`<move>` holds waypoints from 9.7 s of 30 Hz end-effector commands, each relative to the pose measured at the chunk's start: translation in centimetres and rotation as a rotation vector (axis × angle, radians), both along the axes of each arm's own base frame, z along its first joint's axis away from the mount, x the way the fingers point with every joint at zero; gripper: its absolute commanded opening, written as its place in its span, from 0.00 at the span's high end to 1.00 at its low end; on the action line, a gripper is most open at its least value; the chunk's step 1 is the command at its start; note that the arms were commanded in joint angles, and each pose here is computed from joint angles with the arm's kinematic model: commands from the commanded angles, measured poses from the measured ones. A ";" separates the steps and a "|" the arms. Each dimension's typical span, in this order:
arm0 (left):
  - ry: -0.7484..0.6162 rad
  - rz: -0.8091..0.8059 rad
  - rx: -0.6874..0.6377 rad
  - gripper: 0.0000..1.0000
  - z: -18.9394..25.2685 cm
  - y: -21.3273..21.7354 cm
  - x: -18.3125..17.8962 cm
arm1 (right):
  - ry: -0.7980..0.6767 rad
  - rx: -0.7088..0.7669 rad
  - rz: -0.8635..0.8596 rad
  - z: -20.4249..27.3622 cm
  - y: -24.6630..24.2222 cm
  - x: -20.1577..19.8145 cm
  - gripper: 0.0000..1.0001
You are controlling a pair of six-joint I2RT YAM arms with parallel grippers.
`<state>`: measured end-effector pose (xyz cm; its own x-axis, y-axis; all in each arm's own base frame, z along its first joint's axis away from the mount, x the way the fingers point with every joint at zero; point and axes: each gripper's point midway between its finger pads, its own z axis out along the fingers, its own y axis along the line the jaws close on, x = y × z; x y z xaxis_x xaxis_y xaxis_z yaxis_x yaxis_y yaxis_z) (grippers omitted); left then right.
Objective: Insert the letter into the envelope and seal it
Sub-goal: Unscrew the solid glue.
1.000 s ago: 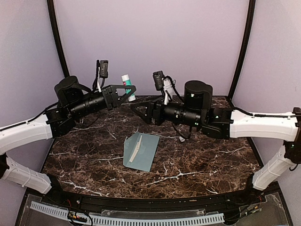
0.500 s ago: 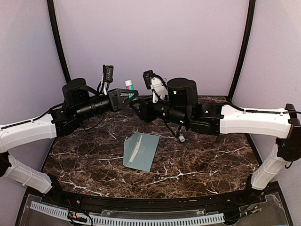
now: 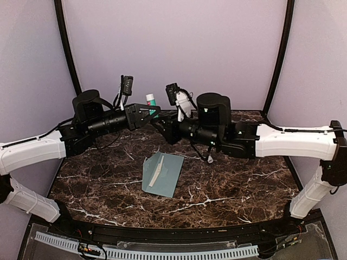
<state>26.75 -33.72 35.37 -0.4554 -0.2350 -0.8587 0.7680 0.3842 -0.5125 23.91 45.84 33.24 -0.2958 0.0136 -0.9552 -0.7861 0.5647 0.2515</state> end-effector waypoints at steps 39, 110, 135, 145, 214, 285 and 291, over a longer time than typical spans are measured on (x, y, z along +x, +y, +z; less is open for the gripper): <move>-0.098 0.048 0.023 1.00 2.7 2.8 0.6 | 0.051 0.017 -0.027 0.3 -1.3 0.5 0.43; -0.232 -0.139 -0.040 1.00 6.3 2.7 -4.2 | 0.007 0.175 0.270 3.5 -3.1 -3.2 0.36; 0.006 0.017 0.061 1.00 1.0 1.8 0.8 | 0.021 -0.013 0.019 0.3 2.5 0.9 0.60; 0.000 -0.026 0.057 1.00 1.1 1.5 0.1 | 0.006 0.047 0.067 1.5 2.4 0.1 0.92; 0.039 -0.044 0.049 1.00 0.1 3.5 -0.4 | 0.091 0.047 0.216 0.5 5.1 0.0 0.63; -0.012 -0.221 -0.044 1.00 0.7 2.7 -2.4 | -0.020 -0.032 0.089 1.0 3.4 -0.6 0.50; -0.014 -0.239 -0.041 1.00 0.6 2.6 -2.7 | -0.034 -0.006 0.101 1.8 3.4 -0.8 0.67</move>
